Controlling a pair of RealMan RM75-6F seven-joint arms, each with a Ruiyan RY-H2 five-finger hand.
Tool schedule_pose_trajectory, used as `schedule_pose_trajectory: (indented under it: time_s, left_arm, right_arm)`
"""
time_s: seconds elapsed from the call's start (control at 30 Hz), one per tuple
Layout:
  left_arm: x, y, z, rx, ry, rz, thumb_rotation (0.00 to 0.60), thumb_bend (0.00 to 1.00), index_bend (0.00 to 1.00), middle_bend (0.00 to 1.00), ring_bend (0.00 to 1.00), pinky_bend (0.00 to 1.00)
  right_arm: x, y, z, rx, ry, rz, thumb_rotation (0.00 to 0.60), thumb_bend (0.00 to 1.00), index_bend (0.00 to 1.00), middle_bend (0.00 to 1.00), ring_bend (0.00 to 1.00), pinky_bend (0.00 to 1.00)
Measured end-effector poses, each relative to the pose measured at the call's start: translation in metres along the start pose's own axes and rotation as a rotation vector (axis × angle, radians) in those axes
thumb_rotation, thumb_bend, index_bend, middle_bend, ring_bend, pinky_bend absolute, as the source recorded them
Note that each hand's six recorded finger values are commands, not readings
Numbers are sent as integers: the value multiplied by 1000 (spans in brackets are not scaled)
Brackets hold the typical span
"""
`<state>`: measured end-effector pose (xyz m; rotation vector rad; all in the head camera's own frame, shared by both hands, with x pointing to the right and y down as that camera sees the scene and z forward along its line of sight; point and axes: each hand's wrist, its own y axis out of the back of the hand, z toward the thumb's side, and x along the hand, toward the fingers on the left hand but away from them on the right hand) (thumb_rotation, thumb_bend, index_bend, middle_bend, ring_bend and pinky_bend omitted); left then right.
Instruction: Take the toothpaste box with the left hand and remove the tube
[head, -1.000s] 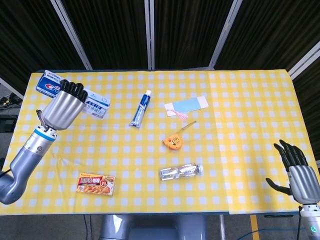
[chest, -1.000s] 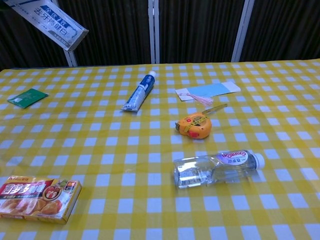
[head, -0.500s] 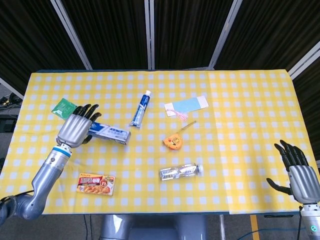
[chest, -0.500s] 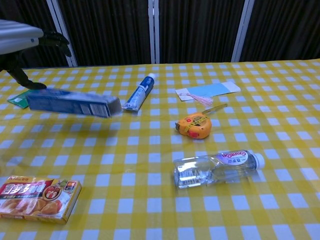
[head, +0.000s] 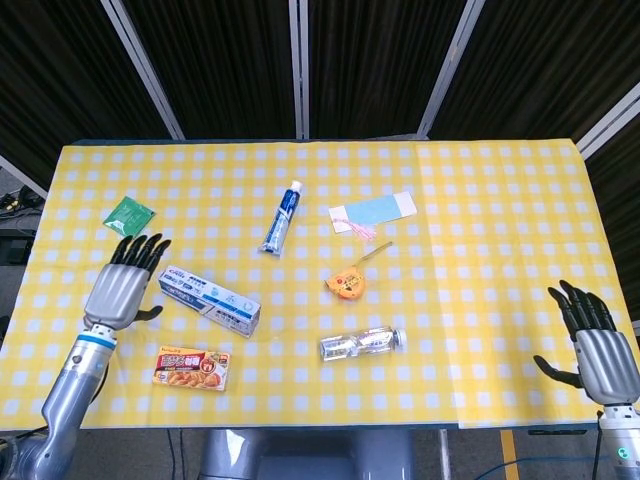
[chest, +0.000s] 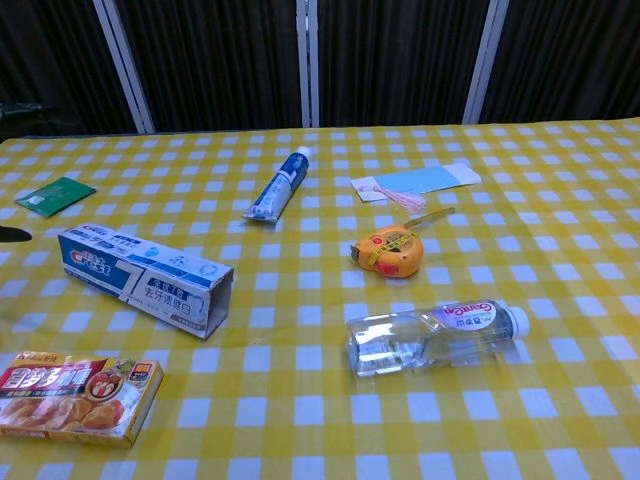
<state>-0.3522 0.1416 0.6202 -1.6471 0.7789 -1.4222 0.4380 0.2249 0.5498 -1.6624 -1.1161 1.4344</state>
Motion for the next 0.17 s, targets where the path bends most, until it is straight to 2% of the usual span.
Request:
schedule_pose_trajectory:
  time_s: [0.17]
  left_arm:
    - [-38,-2,-24,7,65,92,600,114,0,0,0,0]
  right_arm:
    - [0,-2,1,12,-1,-1,600,83,5,0,0,0]
